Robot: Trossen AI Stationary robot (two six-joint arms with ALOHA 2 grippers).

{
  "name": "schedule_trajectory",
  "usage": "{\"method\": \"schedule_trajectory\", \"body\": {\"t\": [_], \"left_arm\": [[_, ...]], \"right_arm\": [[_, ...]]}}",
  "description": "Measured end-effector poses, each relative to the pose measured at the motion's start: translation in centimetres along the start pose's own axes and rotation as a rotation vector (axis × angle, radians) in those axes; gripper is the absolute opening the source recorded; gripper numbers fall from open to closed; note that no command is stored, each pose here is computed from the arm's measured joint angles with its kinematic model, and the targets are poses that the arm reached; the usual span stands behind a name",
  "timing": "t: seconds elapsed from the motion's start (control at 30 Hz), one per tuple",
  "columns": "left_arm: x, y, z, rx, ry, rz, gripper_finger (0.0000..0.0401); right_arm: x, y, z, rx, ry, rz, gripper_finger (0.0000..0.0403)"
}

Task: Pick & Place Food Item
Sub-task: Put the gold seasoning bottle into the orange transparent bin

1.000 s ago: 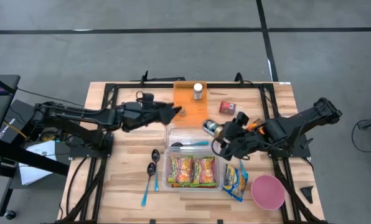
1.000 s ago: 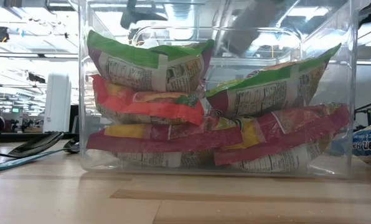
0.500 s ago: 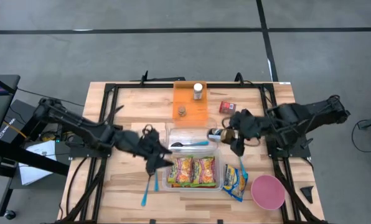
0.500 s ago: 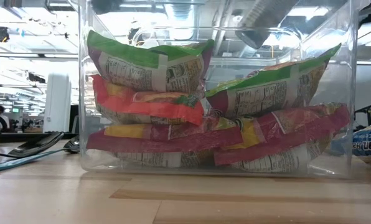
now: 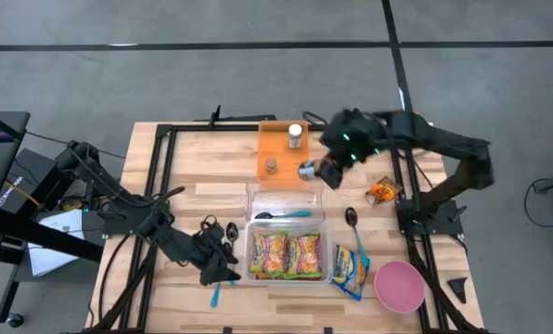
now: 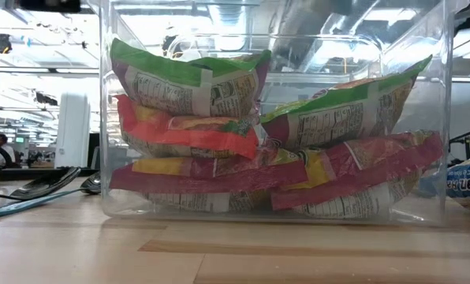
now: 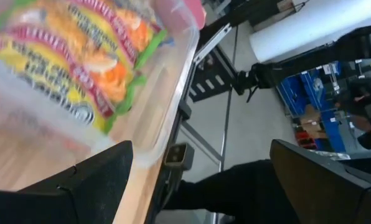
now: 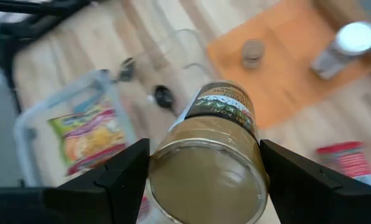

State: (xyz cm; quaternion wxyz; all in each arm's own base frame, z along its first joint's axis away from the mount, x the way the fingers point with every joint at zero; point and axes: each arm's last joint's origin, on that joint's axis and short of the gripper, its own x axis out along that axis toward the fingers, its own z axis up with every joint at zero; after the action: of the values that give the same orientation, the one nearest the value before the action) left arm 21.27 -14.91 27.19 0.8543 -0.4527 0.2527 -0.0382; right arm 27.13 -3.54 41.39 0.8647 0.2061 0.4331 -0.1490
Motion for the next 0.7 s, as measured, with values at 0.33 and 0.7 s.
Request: {"method": "schedule_trajectory", "body": {"t": [0.33,0.7], "left_arm": [[0.0,0.8,-1.3,-0.041,0.04,0.022,0.0373],[-0.2,1.0,-2.4,-0.045,0.05,0.039,0.0373]], "right_arm": [[3.6,-3.3,7.2,-0.013,0.168,-0.021,0.0268],[9.8,-6.2,9.0,0.107,0.298,-0.011,0.0268]]}}
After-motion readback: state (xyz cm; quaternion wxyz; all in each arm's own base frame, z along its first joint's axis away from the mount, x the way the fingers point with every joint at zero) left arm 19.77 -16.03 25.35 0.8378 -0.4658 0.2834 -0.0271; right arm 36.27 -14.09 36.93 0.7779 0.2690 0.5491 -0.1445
